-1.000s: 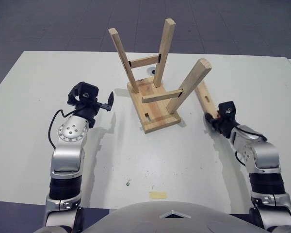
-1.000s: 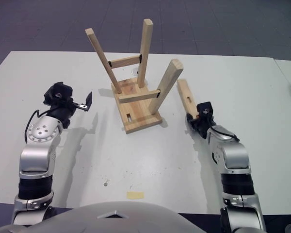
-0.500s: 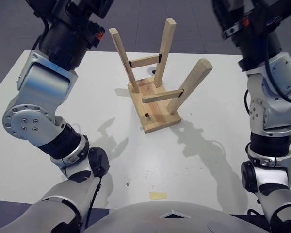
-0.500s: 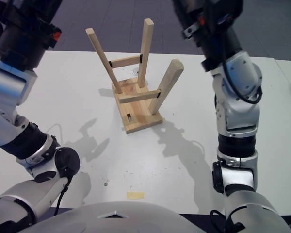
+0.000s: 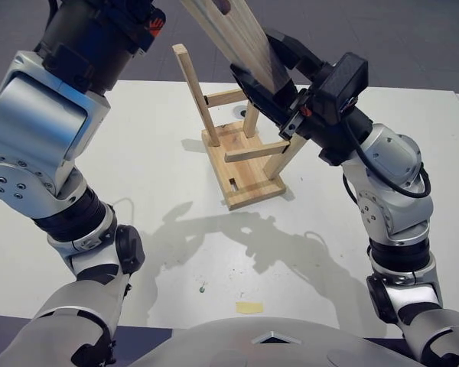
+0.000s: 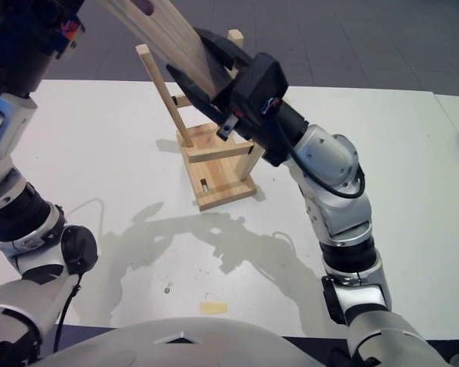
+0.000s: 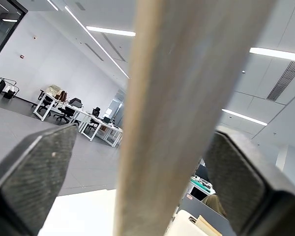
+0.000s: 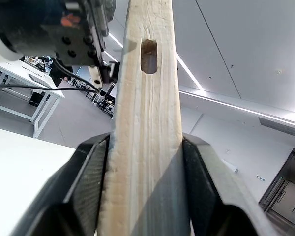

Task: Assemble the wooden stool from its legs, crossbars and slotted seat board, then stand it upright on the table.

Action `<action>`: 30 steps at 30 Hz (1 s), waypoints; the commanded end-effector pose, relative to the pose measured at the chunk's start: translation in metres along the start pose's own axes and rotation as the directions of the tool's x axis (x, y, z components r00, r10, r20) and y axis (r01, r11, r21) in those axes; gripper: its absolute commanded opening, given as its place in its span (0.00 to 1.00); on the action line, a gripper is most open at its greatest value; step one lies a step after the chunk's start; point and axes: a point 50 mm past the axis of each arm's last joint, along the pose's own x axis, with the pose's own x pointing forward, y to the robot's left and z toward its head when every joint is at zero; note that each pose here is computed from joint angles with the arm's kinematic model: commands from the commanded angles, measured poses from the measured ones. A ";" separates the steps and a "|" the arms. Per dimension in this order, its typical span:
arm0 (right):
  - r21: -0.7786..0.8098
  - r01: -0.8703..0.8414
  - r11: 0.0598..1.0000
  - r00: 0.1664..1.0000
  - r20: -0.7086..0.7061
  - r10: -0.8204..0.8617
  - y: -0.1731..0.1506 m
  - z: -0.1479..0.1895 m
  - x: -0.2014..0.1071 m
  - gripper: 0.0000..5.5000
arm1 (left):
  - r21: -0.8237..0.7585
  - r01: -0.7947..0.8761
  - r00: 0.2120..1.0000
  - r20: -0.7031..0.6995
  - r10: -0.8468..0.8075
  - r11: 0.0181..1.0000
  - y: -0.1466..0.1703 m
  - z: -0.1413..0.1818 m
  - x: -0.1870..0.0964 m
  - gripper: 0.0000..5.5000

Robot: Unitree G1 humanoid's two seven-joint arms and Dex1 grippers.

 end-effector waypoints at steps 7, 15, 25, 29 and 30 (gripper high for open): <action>0.028 -0.004 1.000 1.000 -0.011 0.005 0.003 -0.001 -0.002 0.38 | 0.102 0.030 1.000 -0.006 -0.029 0.994 -0.017 0.010 0.003 0.44; 0.043 0.006 0.999 1.000 -0.013 -0.005 0.003 -0.002 -0.003 0.38 | 0.170 0.042 0.999 -0.002 -0.042 0.985 -0.023 0.015 0.004 0.20; 0.193 0.188 0.963 0.982 -0.012 -0.189 -0.023 -0.005 -0.001 0.58 | 0.388 -0.160 0.976 0.198 0.087 0.908 -0.007 0.054 -0.004 0.19; 0.385 0.336 0.860 0.913 0.091 -0.398 -0.075 0.023 0.004 0.70 | 0.443 -0.207 0.971 0.201 0.128 0.872 0.000 0.056 -0.008 0.19; 0.395 0.389 0.832 0.883 0.097 -0.459 -0.092 0.028 0.001 0.73 | 0.465 -0.217 0.972 0.182 0.148 0.858 0.003 0.053 -0.010 0.19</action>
